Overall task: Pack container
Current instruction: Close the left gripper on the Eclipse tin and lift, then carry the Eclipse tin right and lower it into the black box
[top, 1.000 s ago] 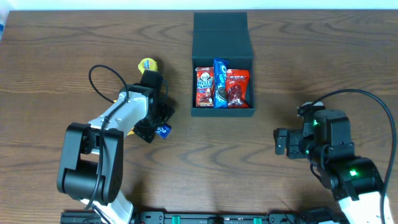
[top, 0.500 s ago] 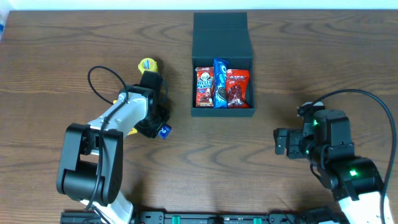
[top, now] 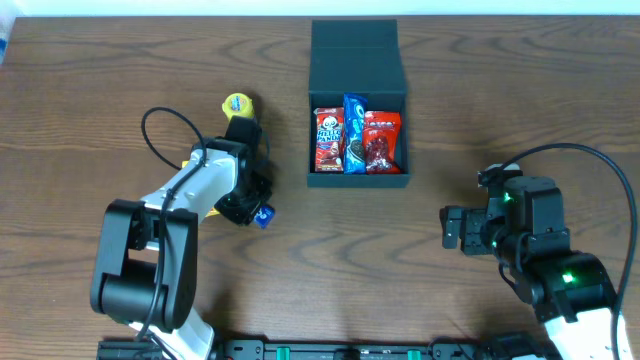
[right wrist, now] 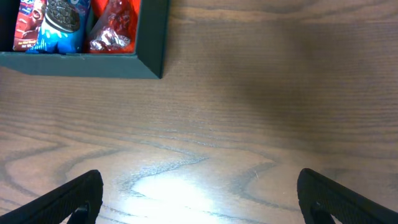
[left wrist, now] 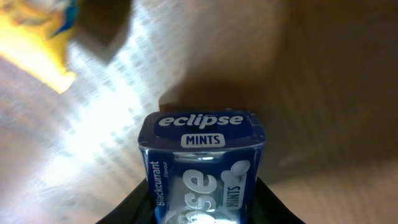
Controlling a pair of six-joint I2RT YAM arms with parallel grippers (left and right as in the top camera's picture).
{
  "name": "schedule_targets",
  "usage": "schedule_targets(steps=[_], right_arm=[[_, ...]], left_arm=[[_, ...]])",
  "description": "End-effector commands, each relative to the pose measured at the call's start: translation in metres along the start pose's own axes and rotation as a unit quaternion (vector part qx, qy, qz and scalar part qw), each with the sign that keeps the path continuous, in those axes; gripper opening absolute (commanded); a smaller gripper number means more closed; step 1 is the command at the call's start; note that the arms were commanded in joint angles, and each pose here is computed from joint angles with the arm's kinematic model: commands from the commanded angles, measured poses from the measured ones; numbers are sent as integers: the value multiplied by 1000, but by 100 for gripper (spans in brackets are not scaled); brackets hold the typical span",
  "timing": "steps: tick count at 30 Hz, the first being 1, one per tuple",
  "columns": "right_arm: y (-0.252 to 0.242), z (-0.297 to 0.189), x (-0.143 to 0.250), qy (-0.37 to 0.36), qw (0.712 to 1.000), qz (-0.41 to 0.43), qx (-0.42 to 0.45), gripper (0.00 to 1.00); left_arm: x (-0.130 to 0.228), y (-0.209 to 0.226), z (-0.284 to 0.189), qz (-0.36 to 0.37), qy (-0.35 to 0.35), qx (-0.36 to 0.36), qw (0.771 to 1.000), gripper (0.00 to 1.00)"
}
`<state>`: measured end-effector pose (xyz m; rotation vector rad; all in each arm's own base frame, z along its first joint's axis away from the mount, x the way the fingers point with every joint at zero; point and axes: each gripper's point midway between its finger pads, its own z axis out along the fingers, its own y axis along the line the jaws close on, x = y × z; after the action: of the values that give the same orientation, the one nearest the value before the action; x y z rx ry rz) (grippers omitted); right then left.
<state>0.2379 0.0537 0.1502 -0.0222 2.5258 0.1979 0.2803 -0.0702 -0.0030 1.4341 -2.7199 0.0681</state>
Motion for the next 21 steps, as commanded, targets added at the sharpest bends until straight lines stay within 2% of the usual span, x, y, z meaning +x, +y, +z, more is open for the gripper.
schedule_targets(steps=[1,5,12,17,21], right_arm=[[-1,-1,-2,-2,1000,-3,1,99],[-1,-1,-2,-2,1000,-3,0,99],[-1,-1,-2,-2,1000,-3,0,99],[-1,-1,-2,-2,1000,-3,0,99],[-1,-1,-2,-2,1000,-3,0,99]], left_arm=[[3,6,-15,3,-9,7,1000,6],[0,10,-45,14,-37,14,999,5],[5,4,-113,122,-95,-4,988,6],[26,-24,-164,240,-111,10,964,5],[40,-46,-188,315,-115,13,942,6]])
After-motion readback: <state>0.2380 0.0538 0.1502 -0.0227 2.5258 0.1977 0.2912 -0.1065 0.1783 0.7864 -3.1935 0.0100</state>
